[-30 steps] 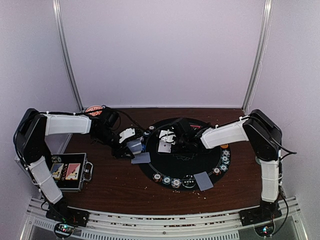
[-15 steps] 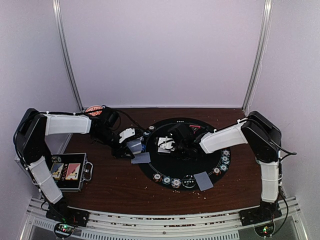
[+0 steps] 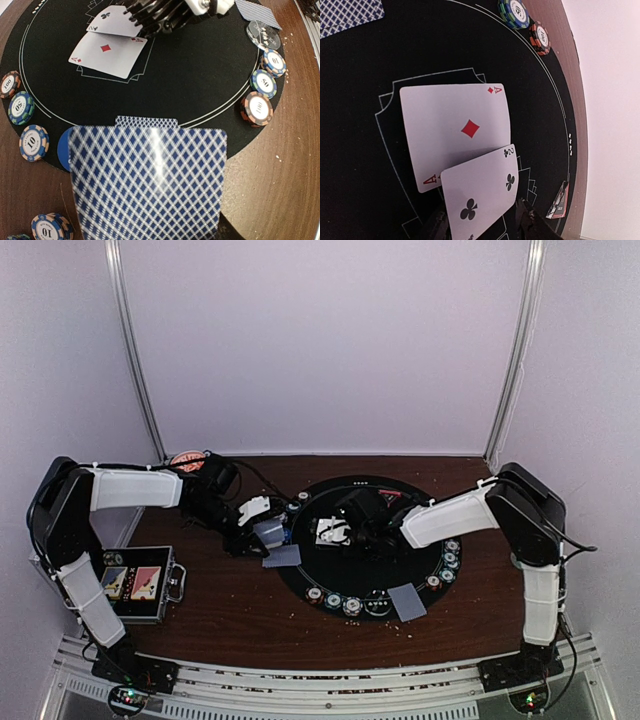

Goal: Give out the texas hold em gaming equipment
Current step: Flop the poker card in the community card area, then pick up the poker card from the face-down deck piles.

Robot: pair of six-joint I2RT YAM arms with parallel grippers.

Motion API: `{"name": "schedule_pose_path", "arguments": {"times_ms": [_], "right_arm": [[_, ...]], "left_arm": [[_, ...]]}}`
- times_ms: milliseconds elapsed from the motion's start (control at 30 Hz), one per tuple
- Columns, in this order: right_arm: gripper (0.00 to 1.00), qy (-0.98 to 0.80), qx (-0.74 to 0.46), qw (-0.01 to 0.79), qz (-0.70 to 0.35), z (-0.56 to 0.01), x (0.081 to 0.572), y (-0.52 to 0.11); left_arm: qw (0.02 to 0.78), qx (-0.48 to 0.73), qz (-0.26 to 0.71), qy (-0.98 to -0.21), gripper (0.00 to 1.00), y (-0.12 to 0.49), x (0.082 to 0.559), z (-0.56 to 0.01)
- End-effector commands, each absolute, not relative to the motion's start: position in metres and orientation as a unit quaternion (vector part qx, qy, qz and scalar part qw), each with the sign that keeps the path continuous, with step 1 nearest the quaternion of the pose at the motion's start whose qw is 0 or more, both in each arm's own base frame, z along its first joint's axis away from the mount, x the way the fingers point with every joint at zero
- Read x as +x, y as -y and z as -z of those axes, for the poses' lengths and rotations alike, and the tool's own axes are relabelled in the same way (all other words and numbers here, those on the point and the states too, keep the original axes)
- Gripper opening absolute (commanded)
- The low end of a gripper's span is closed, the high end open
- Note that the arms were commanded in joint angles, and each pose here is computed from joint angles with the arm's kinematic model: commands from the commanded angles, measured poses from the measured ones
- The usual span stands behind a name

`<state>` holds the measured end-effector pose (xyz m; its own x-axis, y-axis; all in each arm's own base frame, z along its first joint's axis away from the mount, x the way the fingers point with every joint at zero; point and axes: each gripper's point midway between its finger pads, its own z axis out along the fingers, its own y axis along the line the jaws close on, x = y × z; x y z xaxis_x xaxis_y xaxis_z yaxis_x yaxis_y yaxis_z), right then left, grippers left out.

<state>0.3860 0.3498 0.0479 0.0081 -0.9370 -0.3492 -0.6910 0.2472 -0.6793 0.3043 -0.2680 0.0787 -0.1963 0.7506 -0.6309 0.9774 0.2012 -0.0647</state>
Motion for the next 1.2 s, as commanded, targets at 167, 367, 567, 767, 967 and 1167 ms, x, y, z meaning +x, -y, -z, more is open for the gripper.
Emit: {"name": "schedule_pose_path", "arguments": {"times_ms": [167, 367, 567, 767, 967, 1167], "right_arm": [[0.55, -0.686, -0.59, 0.397, 0.155, -0.07, 0.373, -0.349], [0.56, -0.69, -0.569, 0.417, 0.162, -0.093, 0.37, -0.342], [0.68, -0.715, -0.499, 0.466, 0.151, -0.139, 0.37, -0.33], [0.82, -0.76, -0.361, 0.54, 0.021, -0.208, 0.358, -0.329], [0.87, -0.781, -0.237, 0.535, -0.22, -0.233, 0.326, -0.352], [0.85, -0.779, -0.183, 0.425, -0.424, -0.213, 0.299, -0.399]], "left_arm": [[0.264, 0.585, 0.242, -0.728, 0.48, 0.273, 0.313, -0.092], [0.264, 0.585, 0.243, -0.728, 0.48, 0.273, 0.313, -0.092], [0.265, 0.584, 0.243, -0.727, 0.48, 0.273, 0.313, -0.094], [0.267, 0.585, 0.246, -0.725, 0.48, 0.274, 0.312, -0.095], [0.268, 0.586, 0.247, -0.724, 0.48, 0.274, 0.31, -0.097], [0.268, 0.587, 0.249, -0.722, 0.48, 0.275, 0.309, -0.098]]}}
